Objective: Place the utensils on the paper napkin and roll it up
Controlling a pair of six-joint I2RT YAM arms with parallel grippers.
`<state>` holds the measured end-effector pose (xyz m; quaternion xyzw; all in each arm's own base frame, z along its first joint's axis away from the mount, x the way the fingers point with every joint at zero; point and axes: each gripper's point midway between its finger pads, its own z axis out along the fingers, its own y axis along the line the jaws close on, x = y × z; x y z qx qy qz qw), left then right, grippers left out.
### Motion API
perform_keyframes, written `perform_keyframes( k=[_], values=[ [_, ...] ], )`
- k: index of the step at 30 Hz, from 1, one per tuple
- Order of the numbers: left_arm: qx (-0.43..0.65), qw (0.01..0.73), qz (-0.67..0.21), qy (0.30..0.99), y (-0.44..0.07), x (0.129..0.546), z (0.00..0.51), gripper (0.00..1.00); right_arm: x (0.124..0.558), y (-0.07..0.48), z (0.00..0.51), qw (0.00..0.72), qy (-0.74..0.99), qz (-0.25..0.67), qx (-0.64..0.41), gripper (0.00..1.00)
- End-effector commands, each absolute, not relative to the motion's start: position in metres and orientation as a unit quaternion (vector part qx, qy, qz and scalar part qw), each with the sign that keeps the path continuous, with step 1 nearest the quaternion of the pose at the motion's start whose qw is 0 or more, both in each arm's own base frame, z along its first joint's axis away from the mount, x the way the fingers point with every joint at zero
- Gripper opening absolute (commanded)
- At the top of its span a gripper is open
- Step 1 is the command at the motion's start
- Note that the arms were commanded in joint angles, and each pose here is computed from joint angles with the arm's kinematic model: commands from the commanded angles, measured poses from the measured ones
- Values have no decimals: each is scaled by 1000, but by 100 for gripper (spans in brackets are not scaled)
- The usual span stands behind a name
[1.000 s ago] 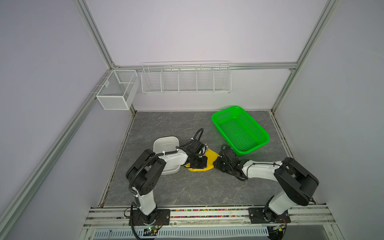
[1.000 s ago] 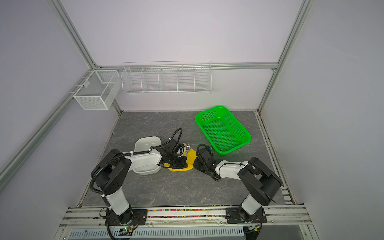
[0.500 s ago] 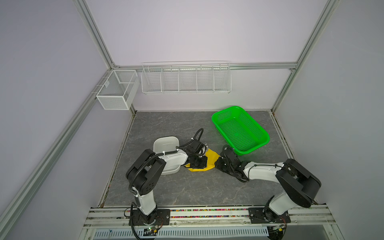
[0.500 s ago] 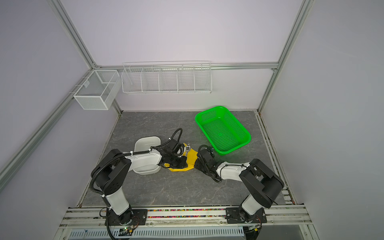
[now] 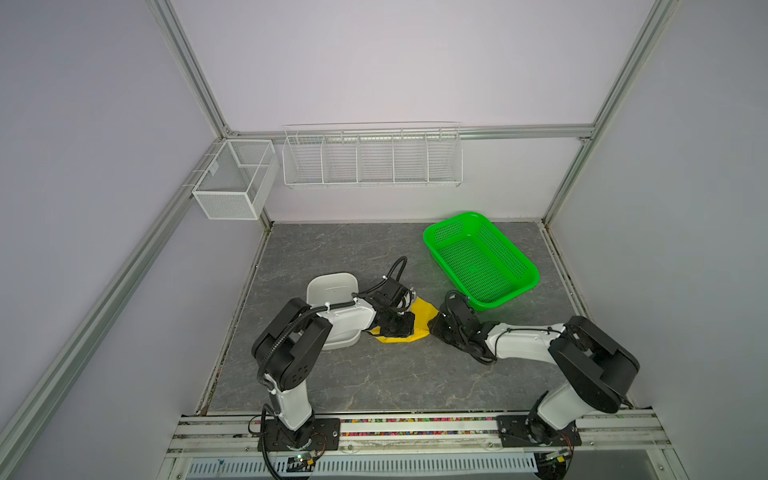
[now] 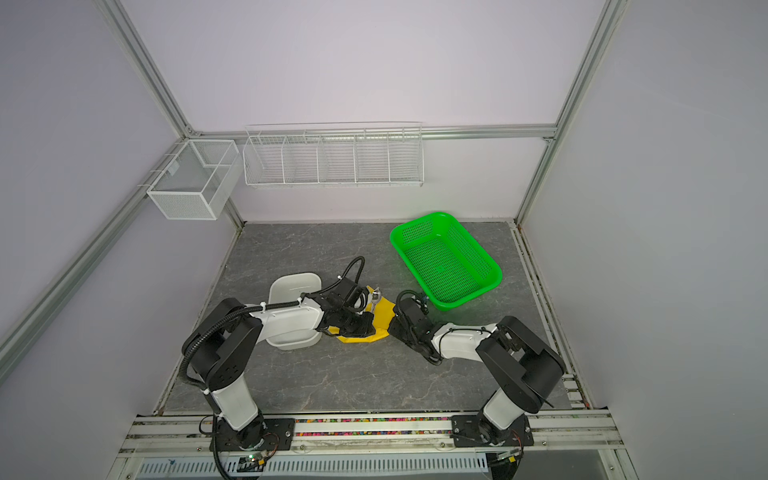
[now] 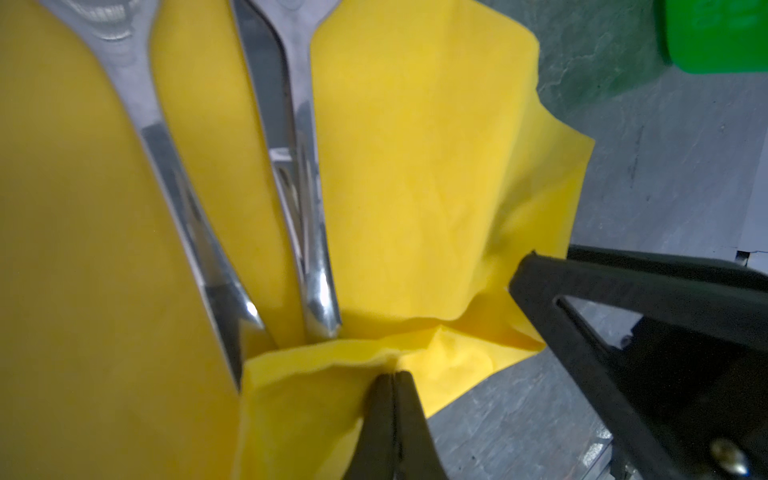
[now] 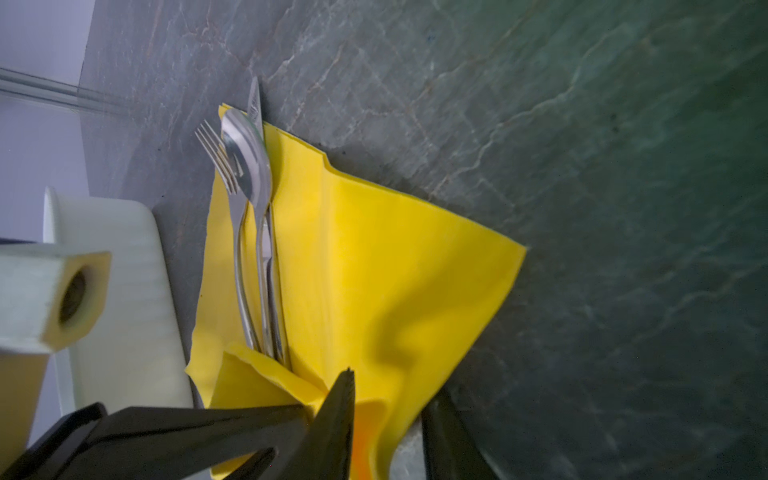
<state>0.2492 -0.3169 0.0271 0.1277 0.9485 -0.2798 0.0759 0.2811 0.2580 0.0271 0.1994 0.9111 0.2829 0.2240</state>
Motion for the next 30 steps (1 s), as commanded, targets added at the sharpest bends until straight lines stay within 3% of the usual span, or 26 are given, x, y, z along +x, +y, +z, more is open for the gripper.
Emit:
perform_keyframes(
  k=[1, 11, 20, 30],
  values=[
    [137, 99, -294, 941, -328, 259, 43, 1, 283, 254, 14, 211, 908, 274, 238, 31],
    [134, 98, -294, 941, -325, 256, 42, 1, 286, 270, 33, 233, 903, 304, 193, 12],
    [129, 103, -298, 940, -327, 258, 45, 1, 282, 287, 55, 258, 905, 317, 118, 8],
    [125, 117, -295, 940, -326, 263, 50, 2, 277, 297, 64, 273, 921, 271, 61, 7]
  ],
)
